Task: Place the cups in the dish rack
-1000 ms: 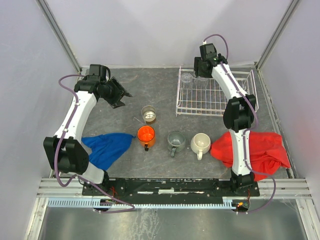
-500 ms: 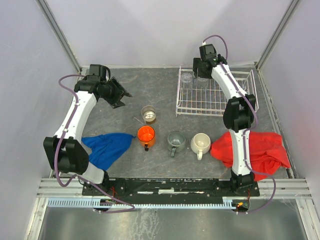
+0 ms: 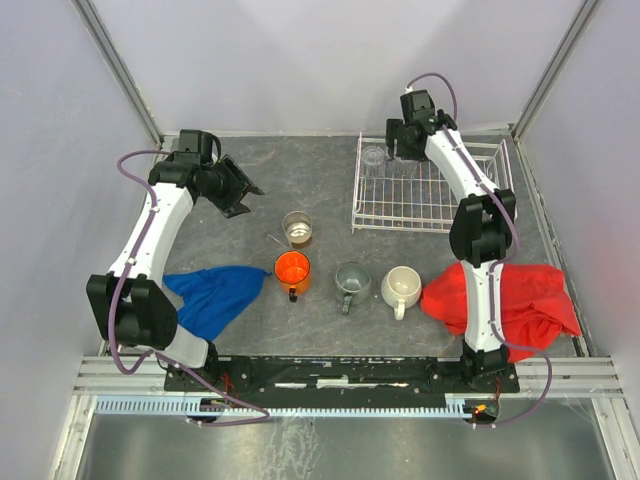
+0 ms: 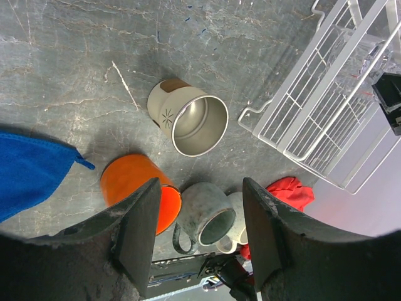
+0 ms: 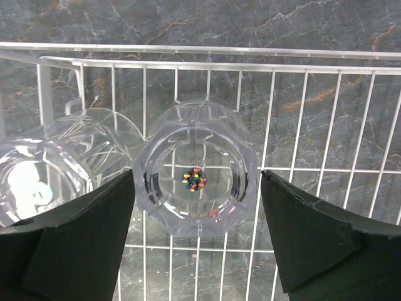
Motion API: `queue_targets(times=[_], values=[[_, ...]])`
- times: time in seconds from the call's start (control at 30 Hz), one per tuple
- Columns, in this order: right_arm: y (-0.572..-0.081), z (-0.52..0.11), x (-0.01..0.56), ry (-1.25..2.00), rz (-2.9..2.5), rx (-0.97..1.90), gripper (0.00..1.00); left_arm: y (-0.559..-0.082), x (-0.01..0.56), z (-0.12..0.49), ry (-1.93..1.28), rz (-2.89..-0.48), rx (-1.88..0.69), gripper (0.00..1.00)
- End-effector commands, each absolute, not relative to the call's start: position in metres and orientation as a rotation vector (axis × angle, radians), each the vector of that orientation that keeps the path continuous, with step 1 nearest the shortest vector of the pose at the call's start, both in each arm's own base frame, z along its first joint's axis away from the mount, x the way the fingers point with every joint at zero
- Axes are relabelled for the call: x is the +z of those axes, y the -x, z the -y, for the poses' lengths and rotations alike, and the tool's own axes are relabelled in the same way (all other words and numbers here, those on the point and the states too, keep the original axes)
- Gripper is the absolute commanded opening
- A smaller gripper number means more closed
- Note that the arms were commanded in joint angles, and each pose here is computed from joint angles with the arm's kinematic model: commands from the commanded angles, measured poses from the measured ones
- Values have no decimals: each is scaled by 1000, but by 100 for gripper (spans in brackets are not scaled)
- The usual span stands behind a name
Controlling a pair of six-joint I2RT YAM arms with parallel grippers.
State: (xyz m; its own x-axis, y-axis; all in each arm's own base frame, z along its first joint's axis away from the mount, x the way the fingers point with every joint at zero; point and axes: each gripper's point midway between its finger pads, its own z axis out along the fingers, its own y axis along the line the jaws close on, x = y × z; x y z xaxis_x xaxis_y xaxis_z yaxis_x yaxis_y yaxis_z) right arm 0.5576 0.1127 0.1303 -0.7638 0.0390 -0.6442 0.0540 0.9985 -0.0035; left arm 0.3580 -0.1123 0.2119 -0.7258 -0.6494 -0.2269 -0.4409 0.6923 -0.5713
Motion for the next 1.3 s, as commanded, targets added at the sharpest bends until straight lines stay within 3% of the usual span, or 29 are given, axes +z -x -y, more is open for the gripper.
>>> queue_targets(times=[0.0,0.33,0.7,1.0,1.27], values=[[-554,-116,196,-76,-2314,44,88,-359,225,111,798,-2438,-706,62],[-529,-112,224,-80,-2296,67,89,-349,216,105,764,-2446,-658,61],[-460,-101,262,-86,-2280,100,86,-305,201,103,588,-2514,-458,57],[-385,-98,282,-71,-2290,161,83,-323,157,117,411,-2638,-242,55],[-329,-85,288,-69,-2292,172,81,-360,146,144,318,-2634,-213,49]])
